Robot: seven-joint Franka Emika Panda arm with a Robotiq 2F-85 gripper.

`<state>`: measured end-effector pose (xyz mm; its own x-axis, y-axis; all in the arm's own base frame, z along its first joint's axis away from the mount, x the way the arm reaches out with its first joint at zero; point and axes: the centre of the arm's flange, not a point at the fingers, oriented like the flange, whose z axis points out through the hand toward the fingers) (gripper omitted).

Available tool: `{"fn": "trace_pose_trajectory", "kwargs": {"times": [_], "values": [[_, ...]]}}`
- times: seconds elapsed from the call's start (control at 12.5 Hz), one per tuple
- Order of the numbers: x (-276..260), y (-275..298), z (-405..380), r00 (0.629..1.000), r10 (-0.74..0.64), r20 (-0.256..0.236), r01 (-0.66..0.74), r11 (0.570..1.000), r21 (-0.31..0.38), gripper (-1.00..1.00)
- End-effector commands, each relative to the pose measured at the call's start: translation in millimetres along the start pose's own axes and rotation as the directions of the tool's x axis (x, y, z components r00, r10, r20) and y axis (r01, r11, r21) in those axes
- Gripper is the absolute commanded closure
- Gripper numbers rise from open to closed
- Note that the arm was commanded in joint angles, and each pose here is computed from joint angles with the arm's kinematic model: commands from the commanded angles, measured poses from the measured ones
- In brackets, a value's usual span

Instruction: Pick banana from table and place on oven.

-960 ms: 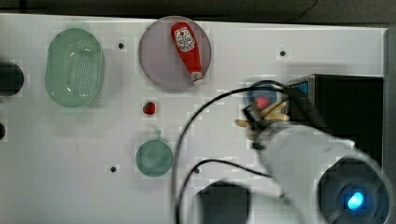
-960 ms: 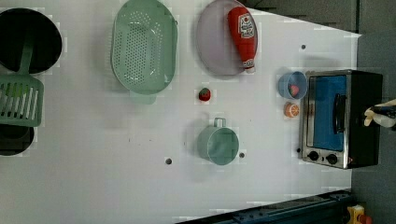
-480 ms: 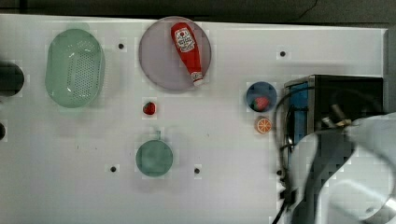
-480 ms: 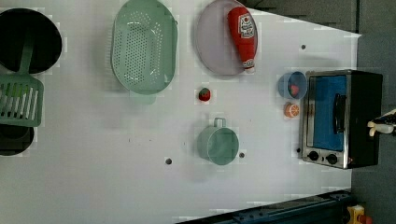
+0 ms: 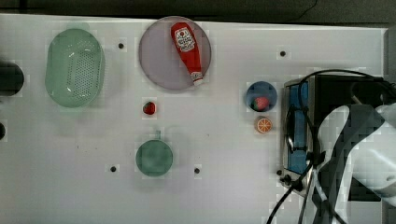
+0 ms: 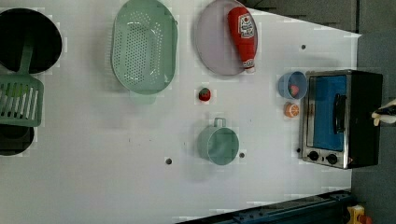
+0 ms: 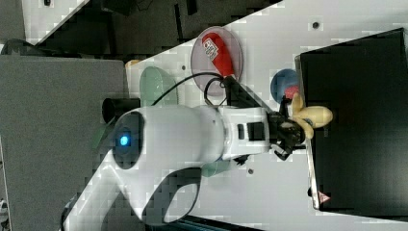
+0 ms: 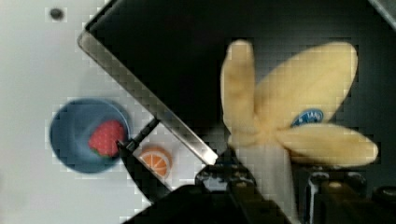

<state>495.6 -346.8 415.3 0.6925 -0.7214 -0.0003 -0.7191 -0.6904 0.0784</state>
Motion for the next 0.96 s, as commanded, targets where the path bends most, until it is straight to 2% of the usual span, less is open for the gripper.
{"fn": "trace_pose_trajectory", "kwargs": {"times": [0.08, 0.16, 0.24, 0.64, 0.72, 0.96], "values": [[13, 17, 0, 0.998, -0.061, -0.029, 0.061, 0.998, 0.002, 0.48], [16, 17, 0, 0.994, -0.095, -0.049, 0.095, 0.995, 0.000, 0.40], [17, 16, -2, 0.990, -0.121, -0.068, 0.121, 0.993, -0.001, 0.19], [14, 18, -5, 0.991, -0.126, -0.055, 0.126, 0.992, 0.004, -0.93], [13, 18, -20, 0.989, -0.130, -0.068, 0.131, 0.991, 0.011, -1.00], [-8, 16, -89, 0.985, -0.159, -0.073, 0.164, 0.984, 0.065, -1.00]]}}
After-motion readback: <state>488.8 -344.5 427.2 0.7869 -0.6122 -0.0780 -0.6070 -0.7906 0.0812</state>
